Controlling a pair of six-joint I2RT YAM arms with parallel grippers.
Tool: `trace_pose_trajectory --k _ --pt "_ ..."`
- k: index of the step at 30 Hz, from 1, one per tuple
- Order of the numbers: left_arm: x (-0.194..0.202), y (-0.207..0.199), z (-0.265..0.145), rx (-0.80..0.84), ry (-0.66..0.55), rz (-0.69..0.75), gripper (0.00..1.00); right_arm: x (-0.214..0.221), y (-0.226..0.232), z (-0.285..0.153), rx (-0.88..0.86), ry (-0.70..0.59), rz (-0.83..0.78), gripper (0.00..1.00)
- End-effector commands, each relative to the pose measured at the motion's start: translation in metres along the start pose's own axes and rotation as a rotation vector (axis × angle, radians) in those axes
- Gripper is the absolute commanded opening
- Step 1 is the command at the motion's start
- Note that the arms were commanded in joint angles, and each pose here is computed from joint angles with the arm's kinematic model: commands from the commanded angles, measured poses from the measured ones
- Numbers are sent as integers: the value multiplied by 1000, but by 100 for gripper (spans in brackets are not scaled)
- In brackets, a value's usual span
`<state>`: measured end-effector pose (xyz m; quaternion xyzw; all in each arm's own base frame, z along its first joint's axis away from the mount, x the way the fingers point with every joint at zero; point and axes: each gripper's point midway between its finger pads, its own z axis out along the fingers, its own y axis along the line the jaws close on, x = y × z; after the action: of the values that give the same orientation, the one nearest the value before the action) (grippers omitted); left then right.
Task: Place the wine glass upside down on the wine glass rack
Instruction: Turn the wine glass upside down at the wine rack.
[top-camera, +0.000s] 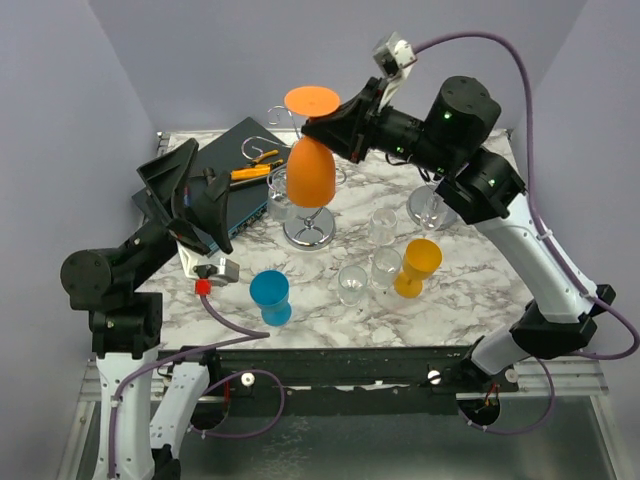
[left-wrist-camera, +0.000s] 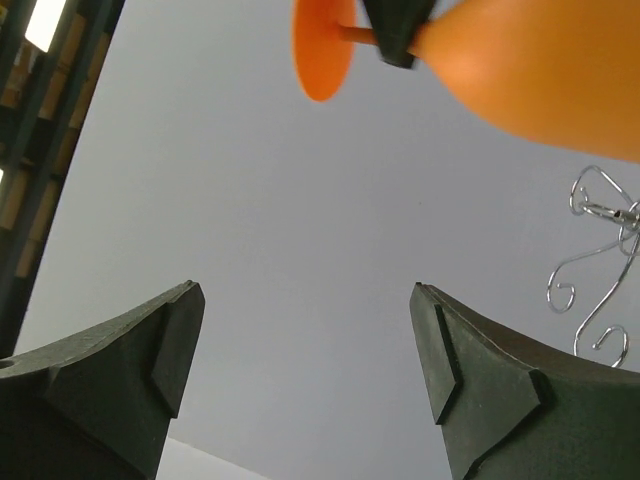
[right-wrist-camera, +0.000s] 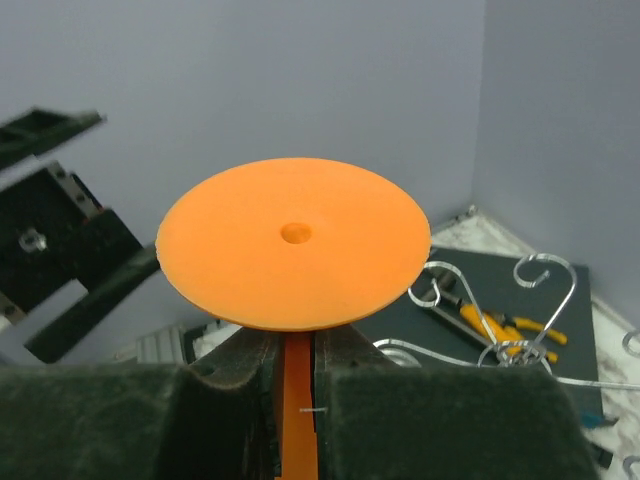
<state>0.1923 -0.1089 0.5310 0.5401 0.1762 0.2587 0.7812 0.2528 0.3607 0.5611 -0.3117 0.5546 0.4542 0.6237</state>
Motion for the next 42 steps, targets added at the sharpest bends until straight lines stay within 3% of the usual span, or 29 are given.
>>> trace_pose_trajectory --k 1,13,24,36,42 --pt "8 -10 12 58 -13 -187 88 84 3 -5 -55 257 65 0" --pt "-16 -51 31 253 -278 -329 78 99 13 -3 -118 284 109 0" --pt "-18 -60 39 319 -364 -381 64 113 21 5 -193 301 122 0" --pt "-2 -65 51 330 -362 -387 62 123 32 16 -258 324 131 0" --pt "-7 -67 50 342 -391 -389 47 118 33 24 -273 300 132 0"
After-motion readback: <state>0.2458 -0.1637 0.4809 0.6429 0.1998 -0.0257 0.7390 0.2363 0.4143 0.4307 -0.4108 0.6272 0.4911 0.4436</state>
